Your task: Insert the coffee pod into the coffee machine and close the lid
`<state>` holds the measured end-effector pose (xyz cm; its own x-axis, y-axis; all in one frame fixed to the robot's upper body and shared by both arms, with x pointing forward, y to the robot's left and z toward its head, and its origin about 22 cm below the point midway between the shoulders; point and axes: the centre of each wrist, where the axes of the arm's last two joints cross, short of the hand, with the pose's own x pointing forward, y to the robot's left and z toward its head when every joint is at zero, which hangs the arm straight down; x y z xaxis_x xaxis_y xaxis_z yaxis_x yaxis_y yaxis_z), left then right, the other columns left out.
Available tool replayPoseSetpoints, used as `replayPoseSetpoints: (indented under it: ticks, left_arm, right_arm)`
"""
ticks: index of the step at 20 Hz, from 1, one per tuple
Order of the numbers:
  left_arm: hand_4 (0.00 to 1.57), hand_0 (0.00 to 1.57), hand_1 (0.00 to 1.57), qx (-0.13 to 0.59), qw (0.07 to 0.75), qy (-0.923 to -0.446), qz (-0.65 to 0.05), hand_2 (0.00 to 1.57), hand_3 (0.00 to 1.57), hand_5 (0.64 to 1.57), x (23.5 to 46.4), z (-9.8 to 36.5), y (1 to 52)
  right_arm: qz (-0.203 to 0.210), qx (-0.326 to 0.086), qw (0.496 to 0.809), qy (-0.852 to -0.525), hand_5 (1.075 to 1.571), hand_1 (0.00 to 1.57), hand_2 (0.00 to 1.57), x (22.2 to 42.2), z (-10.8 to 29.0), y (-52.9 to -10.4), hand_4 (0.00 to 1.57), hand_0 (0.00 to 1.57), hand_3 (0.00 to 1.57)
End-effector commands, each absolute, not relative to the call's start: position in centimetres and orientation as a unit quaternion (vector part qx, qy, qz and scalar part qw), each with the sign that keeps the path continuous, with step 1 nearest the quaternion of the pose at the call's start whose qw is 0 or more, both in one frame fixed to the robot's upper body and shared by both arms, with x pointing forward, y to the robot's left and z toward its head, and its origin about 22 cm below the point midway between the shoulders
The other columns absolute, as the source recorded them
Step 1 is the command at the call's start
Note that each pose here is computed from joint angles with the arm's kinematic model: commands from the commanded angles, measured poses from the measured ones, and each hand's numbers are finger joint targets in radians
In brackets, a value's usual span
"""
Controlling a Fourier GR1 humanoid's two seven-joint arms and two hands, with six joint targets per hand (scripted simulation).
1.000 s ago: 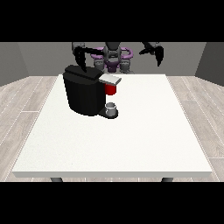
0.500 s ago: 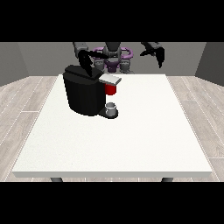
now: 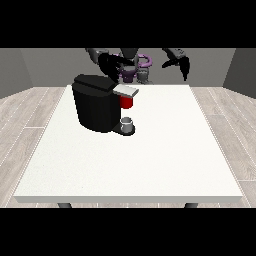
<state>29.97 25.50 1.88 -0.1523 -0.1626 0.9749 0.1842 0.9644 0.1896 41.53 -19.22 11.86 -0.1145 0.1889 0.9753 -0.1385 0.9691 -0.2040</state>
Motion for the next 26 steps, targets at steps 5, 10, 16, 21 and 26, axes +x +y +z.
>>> replayPoseSetpoints:
  ticks: [5, 10, 16, 21, 26]
  left_arm:
    - [0.38, 0.0, 0.0, -0.006, 0.653, -0.745, -0.135, 0.0, 0.0, 1.571, 30.2, 2.5, 24.0]
    - [0.32, 0.0, 0.0, -0.006, 0.633, -0.759, -0.15, 0.0, 0.0, 1.571, 31.7, 5.2, 25.6]
    - [0.33, 0.0, 0.0, -0.023, 0.614, -0.772, -0.16, 0.0, 0.0, 1.571, 31.1, 4.7, 23.0]
    - [0.41, 0.0, 0.0, -0.027, 0.61, -0.775, -0.16, 0.0, 0.0, 1.571, 31.6, 6.2, 26.0]
    - [0.4, 0.0, 0.0, -0.036, 0.593, -0.786, -0.171, 0.0, 0.0, 1.571, 31.2, 5.8, 24.1]
  right_arm:
    - [0.161, -0.004, 0.637, -0.754, 1.571, 0.0, 0.0, 41.8, 12.9, -14.8, 0.0, 0.0, 0.0]
    - [0.199, -0.044, 0.61, -0.766, 1.571, 0.0, 0.0, 42.7, 16.3, -12.8, 0.1, 0.0, 0.0]
    - [0.204, -0.077, 0.579, -0.786, 1.571, 0.0, 0.0, 43.7, 20.7, -12.3, 0.26, 0.0, 0.0]
    - [0.193, -0.071, 0.579, -0.789, 1.571, 0.0, 0.0, 43.9, 21.5, -11.1, 0.13, 0.0, 0.0]
    - [0.23, -0.094, 0.553, -0.795, 1.571, 0.0, 0.0, 44.5, 23.7, -11.4, 0.05, 0.0, 0.0]
